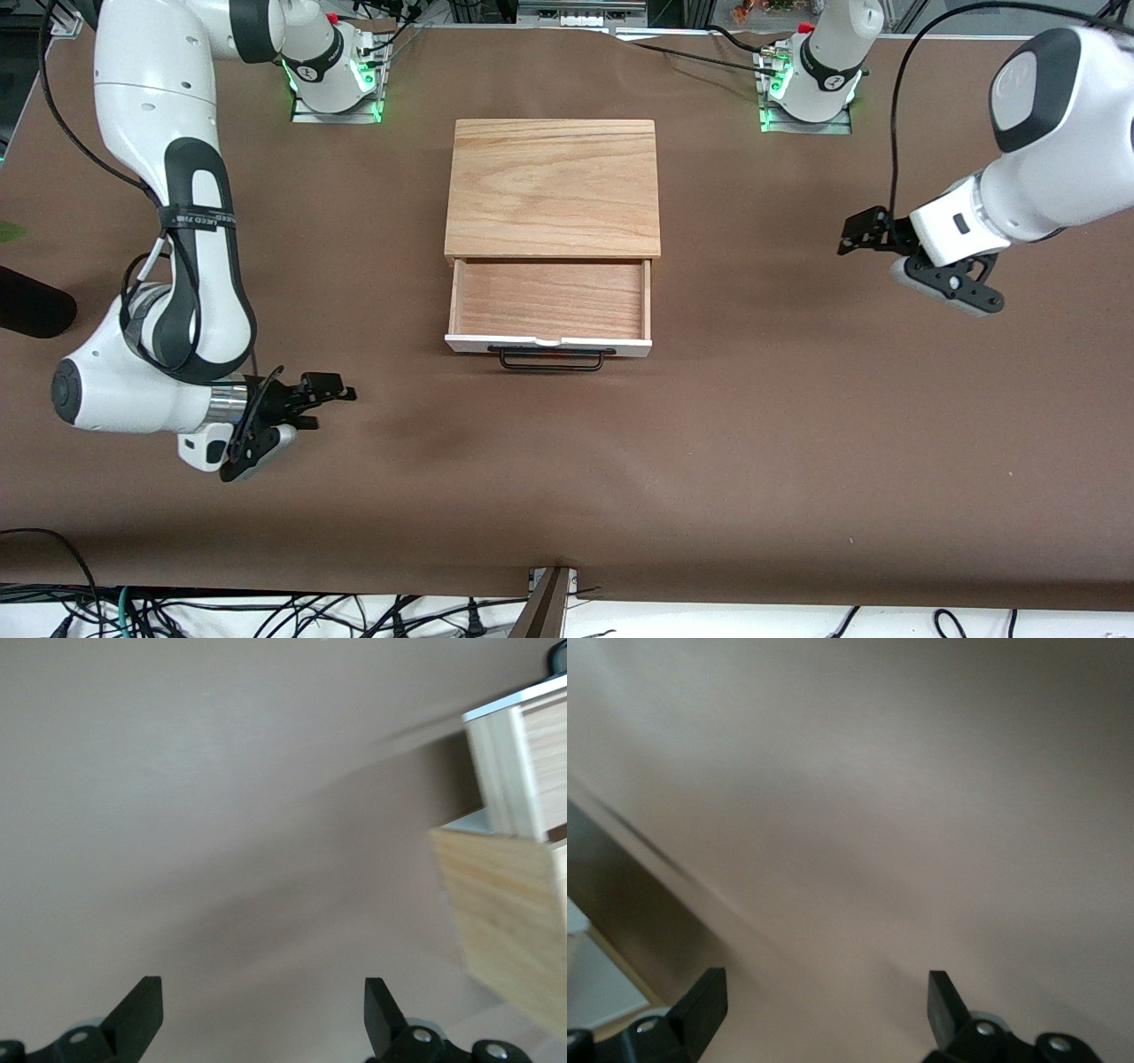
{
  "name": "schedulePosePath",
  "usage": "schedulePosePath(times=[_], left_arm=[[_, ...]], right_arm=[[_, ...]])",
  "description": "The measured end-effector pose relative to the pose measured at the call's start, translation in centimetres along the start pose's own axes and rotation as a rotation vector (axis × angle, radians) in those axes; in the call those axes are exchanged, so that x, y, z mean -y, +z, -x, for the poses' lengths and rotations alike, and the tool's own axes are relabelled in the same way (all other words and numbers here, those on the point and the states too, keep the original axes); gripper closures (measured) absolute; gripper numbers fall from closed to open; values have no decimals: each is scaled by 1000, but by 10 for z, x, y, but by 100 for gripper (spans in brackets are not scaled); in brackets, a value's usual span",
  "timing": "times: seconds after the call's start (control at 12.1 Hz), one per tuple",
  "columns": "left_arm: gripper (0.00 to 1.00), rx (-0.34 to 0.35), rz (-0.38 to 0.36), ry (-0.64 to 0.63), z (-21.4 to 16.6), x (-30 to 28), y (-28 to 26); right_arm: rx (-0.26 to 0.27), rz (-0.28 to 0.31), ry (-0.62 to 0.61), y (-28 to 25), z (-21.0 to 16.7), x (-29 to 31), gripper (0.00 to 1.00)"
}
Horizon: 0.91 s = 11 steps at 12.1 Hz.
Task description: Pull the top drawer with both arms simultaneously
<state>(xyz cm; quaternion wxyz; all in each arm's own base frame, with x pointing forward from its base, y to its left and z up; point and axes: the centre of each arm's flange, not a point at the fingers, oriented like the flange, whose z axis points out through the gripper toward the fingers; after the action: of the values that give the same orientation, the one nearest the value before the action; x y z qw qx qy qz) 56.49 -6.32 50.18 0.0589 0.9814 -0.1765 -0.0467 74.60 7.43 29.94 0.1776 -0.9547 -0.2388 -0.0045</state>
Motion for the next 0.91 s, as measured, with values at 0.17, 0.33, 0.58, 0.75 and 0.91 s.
schedulePosePath(times=[0.17, 0.33, 0.58, 0.75, 0.91], left_arm=[[0, -4, -69, 25, 6, 5, -18], [0, 24, -64, 9, 15, 18, -30], [2, 81, -45, -71, 28, 23, -53], [1, 97, -43, -120, 31, 19, -60], [0, 113, -43, -178, 31, 16, -57]], right_arm=[[46, 130, 17, -33, 1, 5, 0], [74, 230, 86, -64, 3, 18, 0], [83, 295, 248, -114, 12, 39, 0], [68, 349, 354, -157, 26, 48, 0], [52, 365, 401, -196, 52, 48, 0]])
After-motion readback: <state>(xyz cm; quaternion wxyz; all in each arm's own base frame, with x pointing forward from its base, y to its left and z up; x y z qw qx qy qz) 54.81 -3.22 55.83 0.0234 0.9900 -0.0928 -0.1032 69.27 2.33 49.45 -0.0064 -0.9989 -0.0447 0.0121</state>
